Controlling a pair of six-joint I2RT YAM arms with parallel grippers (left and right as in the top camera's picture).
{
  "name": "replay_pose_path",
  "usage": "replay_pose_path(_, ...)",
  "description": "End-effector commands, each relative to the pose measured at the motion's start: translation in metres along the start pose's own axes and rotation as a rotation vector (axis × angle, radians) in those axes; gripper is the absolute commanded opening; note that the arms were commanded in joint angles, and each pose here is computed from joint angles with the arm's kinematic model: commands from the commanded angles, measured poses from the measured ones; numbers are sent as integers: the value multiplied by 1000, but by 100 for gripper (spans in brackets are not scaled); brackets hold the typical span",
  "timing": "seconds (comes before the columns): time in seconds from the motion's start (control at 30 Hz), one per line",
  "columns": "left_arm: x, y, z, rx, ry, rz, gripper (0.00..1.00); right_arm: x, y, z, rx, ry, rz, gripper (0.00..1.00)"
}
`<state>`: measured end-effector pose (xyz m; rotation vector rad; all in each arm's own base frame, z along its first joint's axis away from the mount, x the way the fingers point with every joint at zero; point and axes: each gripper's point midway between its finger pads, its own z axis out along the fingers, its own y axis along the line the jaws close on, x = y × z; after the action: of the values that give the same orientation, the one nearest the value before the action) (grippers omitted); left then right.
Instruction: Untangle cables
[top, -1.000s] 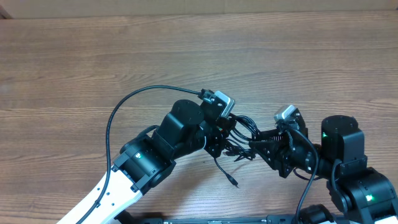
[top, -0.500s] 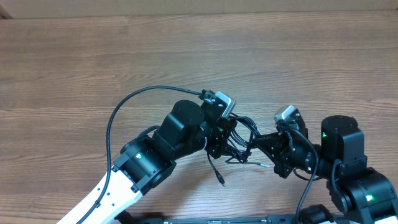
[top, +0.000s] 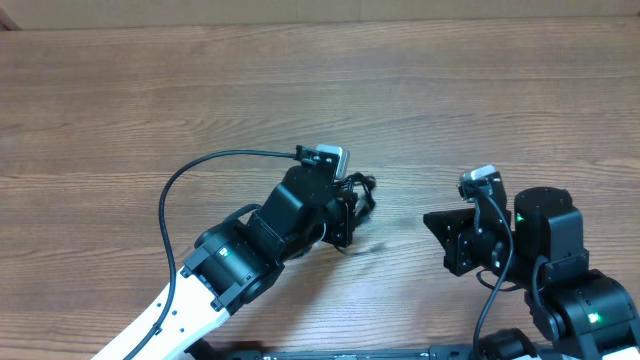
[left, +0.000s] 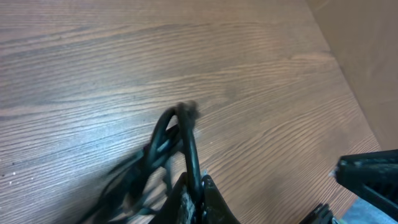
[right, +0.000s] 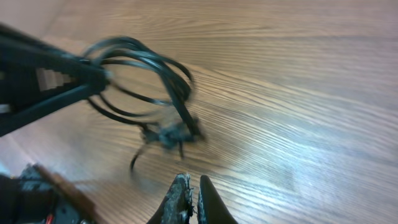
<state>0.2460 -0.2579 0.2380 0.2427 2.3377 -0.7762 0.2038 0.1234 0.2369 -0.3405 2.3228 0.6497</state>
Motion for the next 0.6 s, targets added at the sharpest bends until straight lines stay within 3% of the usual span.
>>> replay_pose_path(0.0, -15, -17, -7, 75, -43, 39, 4, -8, -9, -7, 67, -34, 48, 4)
replay_pose_path(0.1, -14, -26, -8, 120, -39, 134, 4, -6, -7, -7, 58, -26, 49, 6)
replay_pose_path(0.17, -11, -29, -8, 137, -29, 203, 4, -5, -3, -7, 33, -21, 36, 26)
replay_pose_path(0.23, -4, -37, -9, 189, -6, 309, 4, -4, 4, -7, -5, -14, 7, 37)
replay_pose_path(0.37, 10, -52, -14, 302, 29, 494, 4, -3, 8, -7, -31, -10, -10, 68)
replay_pose_path(0.43, 13, -57, -16, 338, 33, 550, 4, -3, 8, -7, -31, -9, -10, 73)
replay_pose_path(0.57, 20, -67, -21, 412, 40, 619, 4, -2, 15, -7, -71, -5, -87, 73)
